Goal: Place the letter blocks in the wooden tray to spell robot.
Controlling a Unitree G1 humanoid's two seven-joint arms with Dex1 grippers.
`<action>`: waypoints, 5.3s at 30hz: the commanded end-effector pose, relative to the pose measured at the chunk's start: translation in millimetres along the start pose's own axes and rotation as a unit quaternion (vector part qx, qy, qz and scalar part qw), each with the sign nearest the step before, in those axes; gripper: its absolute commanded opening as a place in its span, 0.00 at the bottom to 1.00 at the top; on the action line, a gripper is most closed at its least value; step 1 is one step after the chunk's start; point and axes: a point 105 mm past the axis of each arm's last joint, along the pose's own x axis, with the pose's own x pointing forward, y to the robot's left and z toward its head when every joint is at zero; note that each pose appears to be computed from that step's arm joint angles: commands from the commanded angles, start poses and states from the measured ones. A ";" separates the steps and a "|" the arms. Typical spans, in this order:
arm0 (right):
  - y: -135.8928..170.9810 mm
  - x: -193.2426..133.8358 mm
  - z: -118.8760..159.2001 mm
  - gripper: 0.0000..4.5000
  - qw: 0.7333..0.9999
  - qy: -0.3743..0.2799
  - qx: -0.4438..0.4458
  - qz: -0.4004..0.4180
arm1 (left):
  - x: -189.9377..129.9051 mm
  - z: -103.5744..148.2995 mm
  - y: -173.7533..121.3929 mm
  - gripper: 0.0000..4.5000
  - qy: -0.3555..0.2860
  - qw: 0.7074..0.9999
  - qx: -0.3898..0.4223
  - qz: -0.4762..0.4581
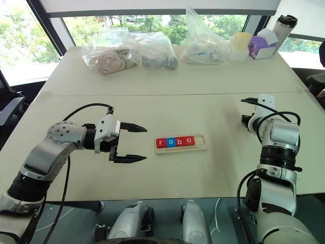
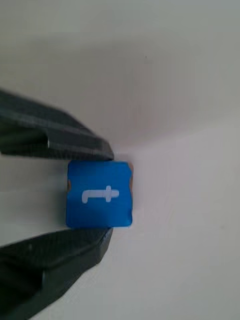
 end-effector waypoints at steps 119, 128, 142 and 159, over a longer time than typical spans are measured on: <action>127.6 -88.2 -13.1 0.25 0.594 0.012 -0.637 0.492 | -2.8 12.8 4.0 1.00 0.004 0.999 0.041 0.016; 129.0 -80.4 -17.6 0.25 0.588 0.020 -0.644 0.489 | -3.8 13.0 3.2 1.00 0.005 0.999 0.039 0.021; 128.9 -78.8 -19.0 0.25 0.587 0.022 -0.644 0.490 | -4.0 12.7 2.0 1.00 0.006 0.999 0.037 0.021; 130.4 -79.3 -16.3 0.25 0.582 0.019 -0.650 0.488 | -2.2 13.5 -0.5 1.00 0.004 0.999 0.037 0.019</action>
